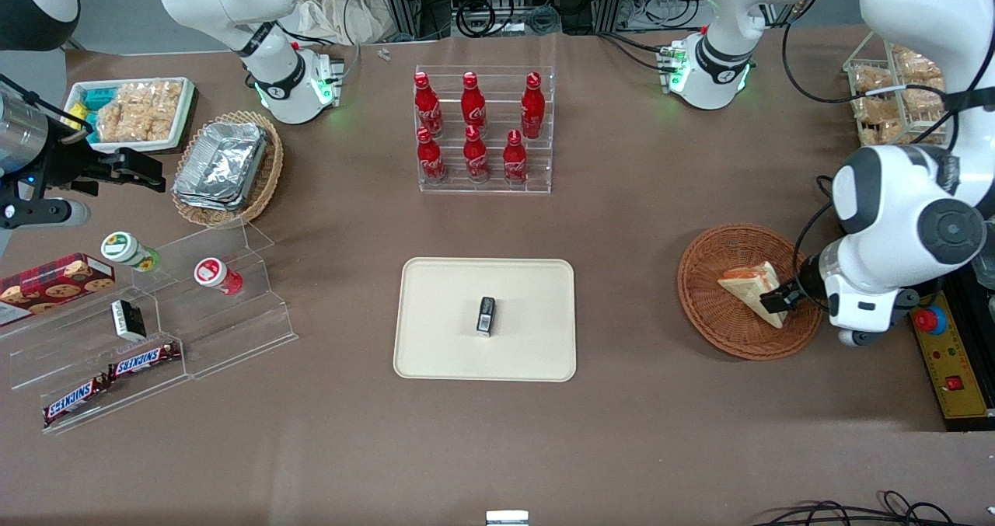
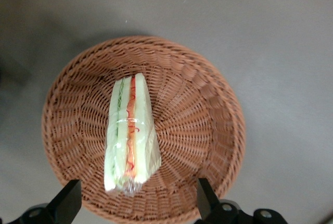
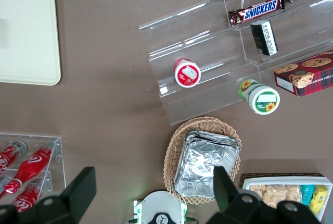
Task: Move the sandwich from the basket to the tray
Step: 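Lower the open left gripper over the wrapped sandwich in the basket, then close the left gripper on the sandwich's wrapped edge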
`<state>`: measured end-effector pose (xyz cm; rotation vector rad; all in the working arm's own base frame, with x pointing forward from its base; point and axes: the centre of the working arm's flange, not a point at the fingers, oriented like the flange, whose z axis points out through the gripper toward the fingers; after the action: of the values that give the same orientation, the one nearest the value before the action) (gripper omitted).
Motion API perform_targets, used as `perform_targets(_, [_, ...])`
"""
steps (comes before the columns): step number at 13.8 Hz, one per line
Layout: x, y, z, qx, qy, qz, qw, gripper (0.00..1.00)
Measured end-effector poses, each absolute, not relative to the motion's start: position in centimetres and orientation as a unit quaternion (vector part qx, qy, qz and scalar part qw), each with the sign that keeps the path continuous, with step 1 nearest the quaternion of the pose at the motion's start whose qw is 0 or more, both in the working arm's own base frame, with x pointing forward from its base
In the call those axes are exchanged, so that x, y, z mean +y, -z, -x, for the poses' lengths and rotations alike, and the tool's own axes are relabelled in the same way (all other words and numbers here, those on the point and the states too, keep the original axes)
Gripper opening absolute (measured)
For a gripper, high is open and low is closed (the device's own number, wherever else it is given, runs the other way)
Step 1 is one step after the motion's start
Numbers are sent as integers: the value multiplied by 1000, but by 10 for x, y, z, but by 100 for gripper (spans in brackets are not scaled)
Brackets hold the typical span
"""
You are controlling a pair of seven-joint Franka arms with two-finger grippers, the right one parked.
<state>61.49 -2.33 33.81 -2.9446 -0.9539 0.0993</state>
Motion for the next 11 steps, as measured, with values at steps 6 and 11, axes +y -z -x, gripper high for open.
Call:
perform_targets(6, [-20,-294,-594,-323,-38,945,27,100])
perform_targets(11, [-6,-279,-585,-335,-50,940,34,100])
